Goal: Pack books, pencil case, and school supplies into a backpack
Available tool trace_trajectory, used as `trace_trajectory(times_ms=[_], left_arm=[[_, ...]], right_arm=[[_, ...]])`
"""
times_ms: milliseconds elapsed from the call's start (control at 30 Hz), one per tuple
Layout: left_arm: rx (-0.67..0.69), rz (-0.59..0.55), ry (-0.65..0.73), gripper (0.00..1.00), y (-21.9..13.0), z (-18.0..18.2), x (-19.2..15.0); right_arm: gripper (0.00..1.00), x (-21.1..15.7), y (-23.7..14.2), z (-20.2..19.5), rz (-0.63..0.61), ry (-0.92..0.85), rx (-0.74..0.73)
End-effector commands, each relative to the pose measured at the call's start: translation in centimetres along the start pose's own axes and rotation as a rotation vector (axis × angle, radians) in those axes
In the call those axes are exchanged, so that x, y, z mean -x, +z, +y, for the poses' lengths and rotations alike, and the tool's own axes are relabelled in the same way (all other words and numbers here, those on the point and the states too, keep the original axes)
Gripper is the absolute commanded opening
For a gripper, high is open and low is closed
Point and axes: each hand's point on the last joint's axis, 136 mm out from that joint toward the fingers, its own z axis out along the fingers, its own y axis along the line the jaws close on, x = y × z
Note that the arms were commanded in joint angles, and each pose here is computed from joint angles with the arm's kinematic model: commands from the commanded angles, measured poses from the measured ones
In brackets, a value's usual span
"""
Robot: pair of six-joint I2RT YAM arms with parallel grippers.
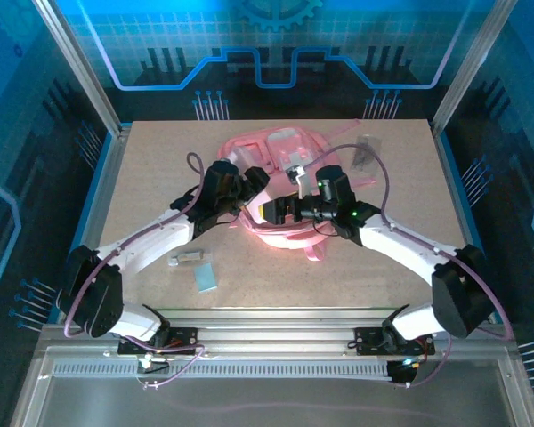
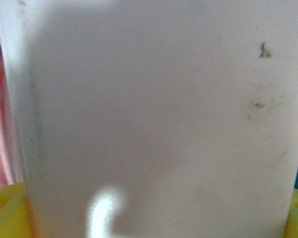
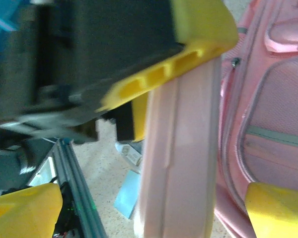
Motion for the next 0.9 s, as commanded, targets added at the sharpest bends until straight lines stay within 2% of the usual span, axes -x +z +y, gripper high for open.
trace_trajectory(times_ms=[0, 133, 267, 367, 433, 467, 500, 633, 700, 867], left_arm=[[-0.083, -0.025, -0.072, 0.71, -0.4, -2.1, 0.0], [-0.097, 0.009, -0.059, 0.71, -0.6, -2.9, -1.7], [-0.084, 0.035, -0.058, 0.71, -0.6, -2.3, -3.1], [-0.078, 0.036, -0.063, 0.73, -0.6, -1.8, -3.4], [-0.077, 0.036, -0.048, 0.81, -0.6, -1.9, -3.4], [-0.070, 0.031, -0.026, 0.95, -0.6, -2.0, -3.2], [-0.058, 0.021, 0.011, 0.99, -0.7, -2.2, -2.9], [0.012, -0.061, 0.204, 0.99, -1.9, -2.8, -0.6], [0.050, -0.105, 0.345, 0.99, -2.5, -3.3, 0.8], [0.113, -0.042, 0.704, 0.99, -1.4, -4.2, 0.6]], right_arm=[[0.93, 0.6, 1.0, -0.4, -0.037, -0.042, -0.014], [0.82, 0.6, 1.7, -1.4, -0.041, -0.033, -0.039], [0.54, 0.5, 1.7, -2.2, -0.055, -0.025, -0.070], [0.40, 0.4, 1.3, -2.2, -0.064, -0.025, -0.074], [0.36, 0.4, 0.9, -2.0, -0.065, -0.024, -0.064], [0.33, 0.5, 0.6, -1.9, -0.065, -0.022, -0.058], [0.31, 0.6, 0.3, -1.7, -0.067, -0.020, -0.051], [0.28, 0.1, -1.8, -2.7, -0.074, 0.024, -0.071], [0.28, -0.1, -3.3, -3.7, -0.082, 0.050, -0.100], [0.27, -0.3, -8.0, -7.3, -0.121, 0.138, -0.244]])
